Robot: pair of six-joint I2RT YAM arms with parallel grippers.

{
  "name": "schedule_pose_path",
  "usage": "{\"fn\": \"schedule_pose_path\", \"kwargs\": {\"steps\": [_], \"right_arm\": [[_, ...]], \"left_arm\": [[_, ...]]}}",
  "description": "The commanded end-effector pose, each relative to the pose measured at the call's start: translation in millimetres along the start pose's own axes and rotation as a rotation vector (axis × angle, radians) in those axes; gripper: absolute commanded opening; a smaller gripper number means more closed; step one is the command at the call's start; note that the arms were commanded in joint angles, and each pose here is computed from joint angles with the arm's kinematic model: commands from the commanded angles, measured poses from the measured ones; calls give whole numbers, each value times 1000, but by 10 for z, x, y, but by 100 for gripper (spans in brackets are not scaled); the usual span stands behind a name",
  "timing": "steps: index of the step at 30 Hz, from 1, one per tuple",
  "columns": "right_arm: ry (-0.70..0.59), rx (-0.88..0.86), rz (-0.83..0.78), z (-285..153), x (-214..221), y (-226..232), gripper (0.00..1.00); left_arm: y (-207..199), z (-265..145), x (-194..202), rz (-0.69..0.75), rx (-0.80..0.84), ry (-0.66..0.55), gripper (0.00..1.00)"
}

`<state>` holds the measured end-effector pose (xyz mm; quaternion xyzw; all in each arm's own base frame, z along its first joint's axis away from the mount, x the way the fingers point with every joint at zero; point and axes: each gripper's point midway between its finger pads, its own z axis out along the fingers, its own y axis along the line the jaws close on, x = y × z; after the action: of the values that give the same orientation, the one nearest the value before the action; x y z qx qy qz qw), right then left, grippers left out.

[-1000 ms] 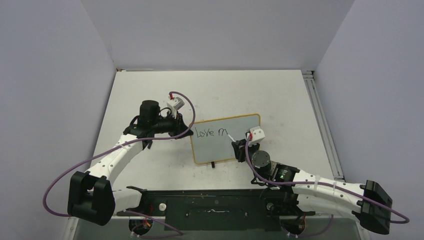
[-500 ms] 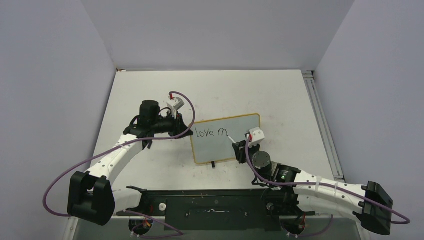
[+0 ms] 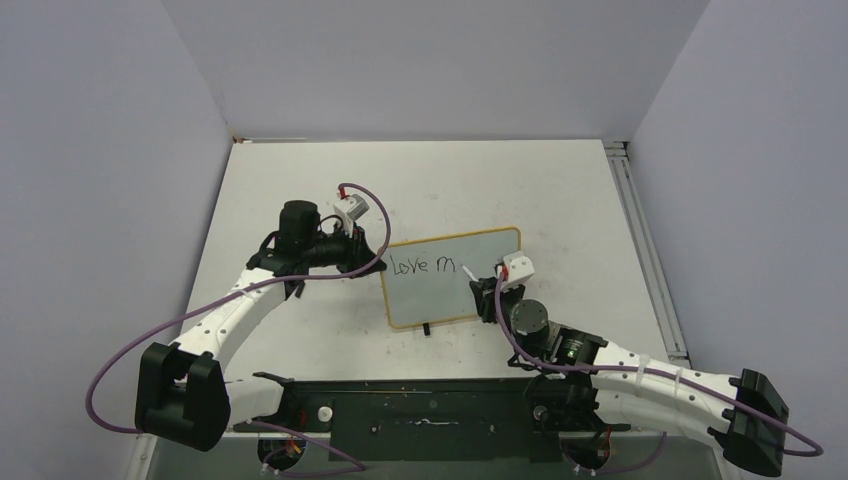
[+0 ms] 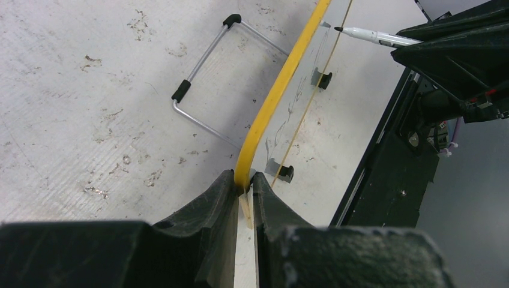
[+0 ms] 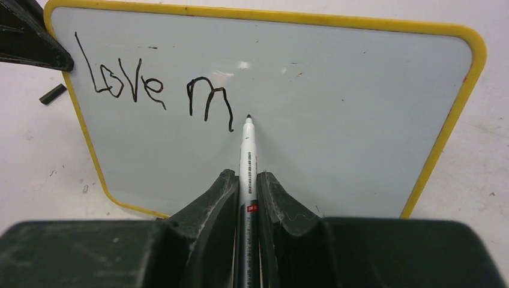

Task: Write a sentence on the whiteboard

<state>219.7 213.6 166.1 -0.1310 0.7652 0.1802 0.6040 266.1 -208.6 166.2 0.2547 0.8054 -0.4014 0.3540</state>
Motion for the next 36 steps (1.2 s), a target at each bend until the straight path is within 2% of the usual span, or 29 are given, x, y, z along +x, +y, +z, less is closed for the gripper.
{"fn": "schedule_pose_path", "kwargs": {"steps": [1,17,36], "right_arm": [[-81,13,26,27,-300,-4,5],[-85,-31,3,150,-315,50,5],[3,-9,35,47,20,-18,5]], "left_arm": [[21,-32,-94,32,-26,-6,0],[34,-22,-88,31,-28,-1,0],[20,-30,-91,32,-24,-2,0]]}}
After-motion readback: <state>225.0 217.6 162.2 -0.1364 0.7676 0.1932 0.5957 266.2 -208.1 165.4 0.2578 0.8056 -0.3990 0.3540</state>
